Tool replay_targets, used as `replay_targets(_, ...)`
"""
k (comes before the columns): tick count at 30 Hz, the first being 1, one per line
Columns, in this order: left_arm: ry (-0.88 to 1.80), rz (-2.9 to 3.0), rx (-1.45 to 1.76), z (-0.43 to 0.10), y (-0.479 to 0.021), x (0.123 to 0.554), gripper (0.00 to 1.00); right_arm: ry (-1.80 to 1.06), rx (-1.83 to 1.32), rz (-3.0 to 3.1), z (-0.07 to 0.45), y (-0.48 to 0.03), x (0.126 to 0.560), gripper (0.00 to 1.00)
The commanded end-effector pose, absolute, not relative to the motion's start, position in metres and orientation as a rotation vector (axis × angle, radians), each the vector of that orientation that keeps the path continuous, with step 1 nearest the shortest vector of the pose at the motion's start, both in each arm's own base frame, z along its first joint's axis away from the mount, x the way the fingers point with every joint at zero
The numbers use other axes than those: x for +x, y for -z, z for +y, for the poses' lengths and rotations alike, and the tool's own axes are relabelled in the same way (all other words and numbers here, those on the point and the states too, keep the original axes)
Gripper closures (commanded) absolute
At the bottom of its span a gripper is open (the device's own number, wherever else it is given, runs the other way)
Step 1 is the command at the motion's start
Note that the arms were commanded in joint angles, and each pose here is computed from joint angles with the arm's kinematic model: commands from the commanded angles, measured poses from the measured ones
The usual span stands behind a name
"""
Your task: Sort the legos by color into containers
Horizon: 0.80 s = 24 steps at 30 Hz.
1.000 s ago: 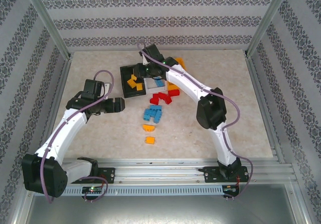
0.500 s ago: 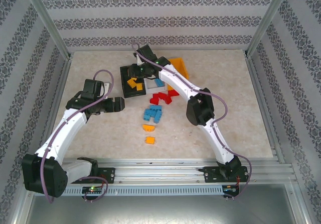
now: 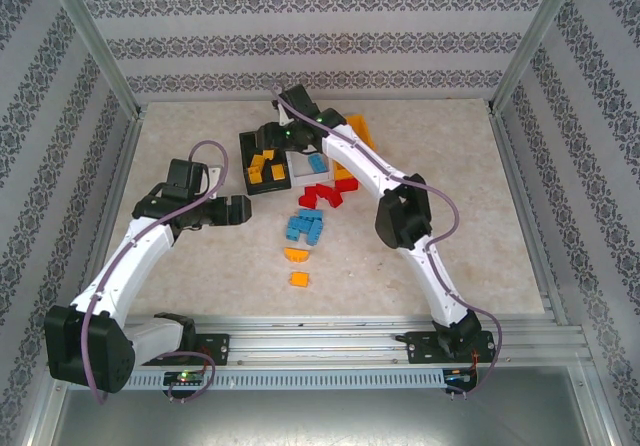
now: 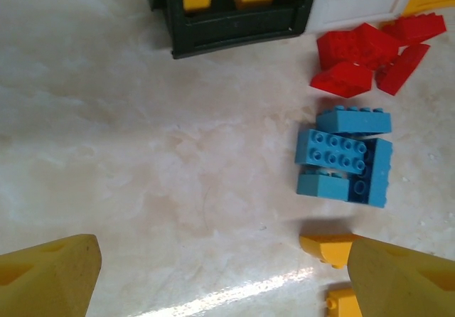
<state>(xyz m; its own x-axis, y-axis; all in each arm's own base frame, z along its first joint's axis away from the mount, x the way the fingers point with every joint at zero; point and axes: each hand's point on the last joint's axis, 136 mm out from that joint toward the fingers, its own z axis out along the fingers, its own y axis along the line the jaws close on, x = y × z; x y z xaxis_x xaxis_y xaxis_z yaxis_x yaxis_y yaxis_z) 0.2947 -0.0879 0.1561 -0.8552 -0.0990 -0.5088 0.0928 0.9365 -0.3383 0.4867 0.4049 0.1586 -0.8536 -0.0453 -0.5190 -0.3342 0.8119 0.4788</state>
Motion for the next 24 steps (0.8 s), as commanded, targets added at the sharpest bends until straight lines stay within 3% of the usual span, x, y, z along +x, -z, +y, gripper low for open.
replay_targets(1, 0.585, 2.54, 0.099, -0.112, -0.156, 0.294, 0.1, -0.767, -0.294, 2.44, 0.381, -0.21, 0.459, 0.38)
replay_targets(7, 0.444, 2.741, 0.314, -0.157, -0.125, 0.258, 0.09, -0.706, -0.216, 2.478, 0.314, -0.197, 0.395, 0.37)
replay_targets(16, 0.457, 2.829, 0.365, -0.202, -0.102, 0.234, 0.08, -0.647, -0.145, 2.586, 0.247, -0.148, 0.309, 0.36)
replay_targets(24, 0.35, 2.901, 0.429, -0.221, -0.071, 0.232, 0.08, -0.652, -0.094, 2.612, 0.223, -0.124, 0.274, 0.36)
